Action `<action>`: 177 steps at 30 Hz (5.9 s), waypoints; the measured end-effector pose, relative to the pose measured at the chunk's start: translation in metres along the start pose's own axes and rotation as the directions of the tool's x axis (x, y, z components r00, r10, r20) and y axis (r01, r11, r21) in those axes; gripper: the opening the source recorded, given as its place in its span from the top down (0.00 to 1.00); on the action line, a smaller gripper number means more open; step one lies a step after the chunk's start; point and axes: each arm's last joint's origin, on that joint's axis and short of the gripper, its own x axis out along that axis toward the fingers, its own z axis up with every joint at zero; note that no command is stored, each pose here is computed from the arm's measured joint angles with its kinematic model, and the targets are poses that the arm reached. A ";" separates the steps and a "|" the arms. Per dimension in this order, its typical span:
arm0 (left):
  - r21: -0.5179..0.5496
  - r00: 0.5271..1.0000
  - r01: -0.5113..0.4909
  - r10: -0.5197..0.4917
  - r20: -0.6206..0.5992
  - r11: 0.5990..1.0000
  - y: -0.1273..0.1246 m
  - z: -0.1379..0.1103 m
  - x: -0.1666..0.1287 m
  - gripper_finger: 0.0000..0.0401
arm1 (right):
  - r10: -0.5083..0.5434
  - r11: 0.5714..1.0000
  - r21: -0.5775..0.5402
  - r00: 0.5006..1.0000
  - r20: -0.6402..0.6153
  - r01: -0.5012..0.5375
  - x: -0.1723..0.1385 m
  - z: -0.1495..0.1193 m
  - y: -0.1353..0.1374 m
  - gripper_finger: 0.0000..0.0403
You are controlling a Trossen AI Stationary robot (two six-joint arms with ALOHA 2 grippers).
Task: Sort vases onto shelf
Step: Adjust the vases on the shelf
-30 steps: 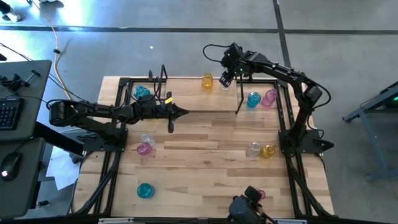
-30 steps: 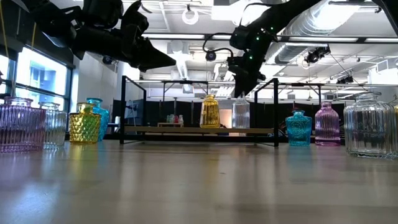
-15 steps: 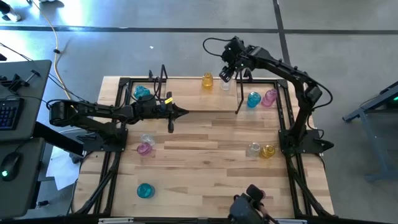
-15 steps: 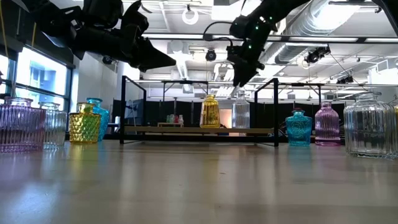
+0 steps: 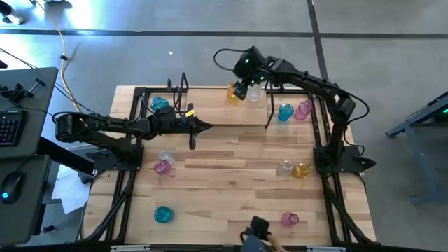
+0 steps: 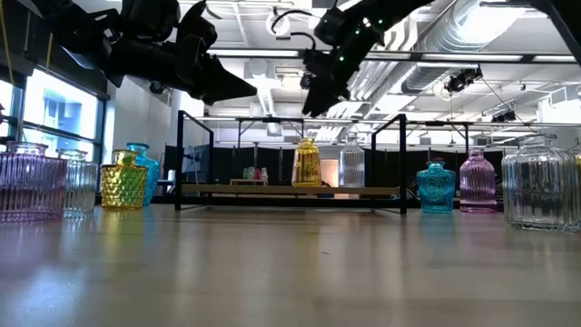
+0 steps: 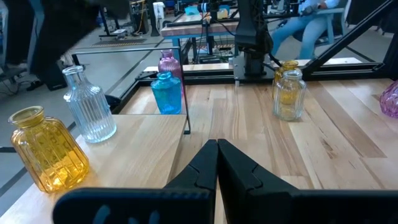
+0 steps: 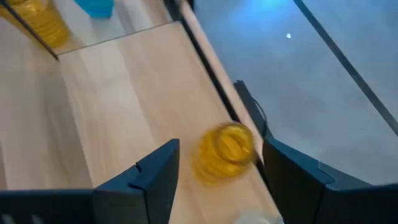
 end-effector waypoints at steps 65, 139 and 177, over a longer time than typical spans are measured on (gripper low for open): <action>-0.002 1.000 0.002 -0.002 -0.014 1.000 0.000 -0.001 0.000 1.00 | -0.089 0.993 0.057 0.980 -0.180 0.101 0.051 -0.024 -0.013 0.36; -0.004 1.000 0.002 -0.002 -0.015 1.000 0.000 -0.002 0.000 1.00 | -0.070 0.994 0.073 0.987 -0.142 0.081 0.047 -0.015 -0.016 0.68; -0.004 1.000 0.002 -0.002 -0.015 1.000 0.000 -0.002 0.000 1.00 | -0.072 0.994 0.073 0.987 -0.147 0.083 0.046 -0.014 -0.016 0.52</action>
